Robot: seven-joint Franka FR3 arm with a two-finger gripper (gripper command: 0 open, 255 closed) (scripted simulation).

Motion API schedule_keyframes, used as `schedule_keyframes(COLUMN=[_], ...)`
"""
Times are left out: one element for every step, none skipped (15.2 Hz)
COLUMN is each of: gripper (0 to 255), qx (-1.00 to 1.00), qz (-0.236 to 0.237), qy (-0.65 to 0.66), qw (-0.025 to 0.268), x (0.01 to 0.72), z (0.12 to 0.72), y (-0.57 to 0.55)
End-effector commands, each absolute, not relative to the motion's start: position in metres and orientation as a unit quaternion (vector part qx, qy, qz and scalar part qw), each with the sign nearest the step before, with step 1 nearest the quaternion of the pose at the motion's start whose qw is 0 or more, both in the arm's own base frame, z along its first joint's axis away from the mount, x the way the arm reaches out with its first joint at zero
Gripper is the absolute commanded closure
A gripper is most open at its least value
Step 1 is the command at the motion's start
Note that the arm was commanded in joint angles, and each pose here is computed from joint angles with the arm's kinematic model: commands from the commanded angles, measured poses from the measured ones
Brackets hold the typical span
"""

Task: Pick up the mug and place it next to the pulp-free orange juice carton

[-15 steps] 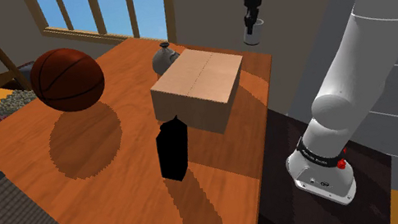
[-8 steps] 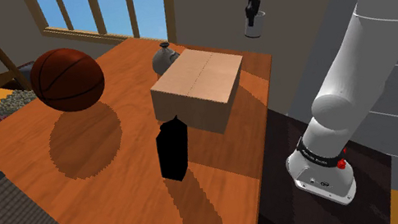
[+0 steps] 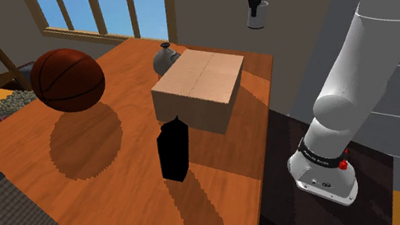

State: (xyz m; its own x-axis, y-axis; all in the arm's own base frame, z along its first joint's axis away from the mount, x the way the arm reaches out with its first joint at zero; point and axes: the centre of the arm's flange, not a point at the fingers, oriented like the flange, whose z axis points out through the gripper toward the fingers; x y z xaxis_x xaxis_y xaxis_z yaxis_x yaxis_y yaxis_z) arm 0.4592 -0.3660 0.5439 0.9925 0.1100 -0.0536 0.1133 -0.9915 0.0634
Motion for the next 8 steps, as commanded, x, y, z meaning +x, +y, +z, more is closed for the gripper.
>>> schedule_keyframes(gripper=[255,255,255,255,255,255,255,255], qx=[0.998,0.998,0.998,0.998,0.998,0.998,0.998,0.998], qz=[-0.025,-0.025,-0.025,-0.025,-0.025,-0.025,-0.025,-0.025], qy=[0.056,0.056,0.056,0.056,0.056,0.056,0.056,0.056], qw=[0.033,0.033,0.033,0.033,0.033,0.033,0.033,0.033], x=[0.459,0.459,0.459,0.459,0.459,0.459,0.459,0.459], z=[0.555,0.560,0.566,0.571,0.576,0.581,0.587,0.592], y=[-0.366,-0.366,-0.366,-0.366,-0.366,-0.366,-0.366,-0.366])
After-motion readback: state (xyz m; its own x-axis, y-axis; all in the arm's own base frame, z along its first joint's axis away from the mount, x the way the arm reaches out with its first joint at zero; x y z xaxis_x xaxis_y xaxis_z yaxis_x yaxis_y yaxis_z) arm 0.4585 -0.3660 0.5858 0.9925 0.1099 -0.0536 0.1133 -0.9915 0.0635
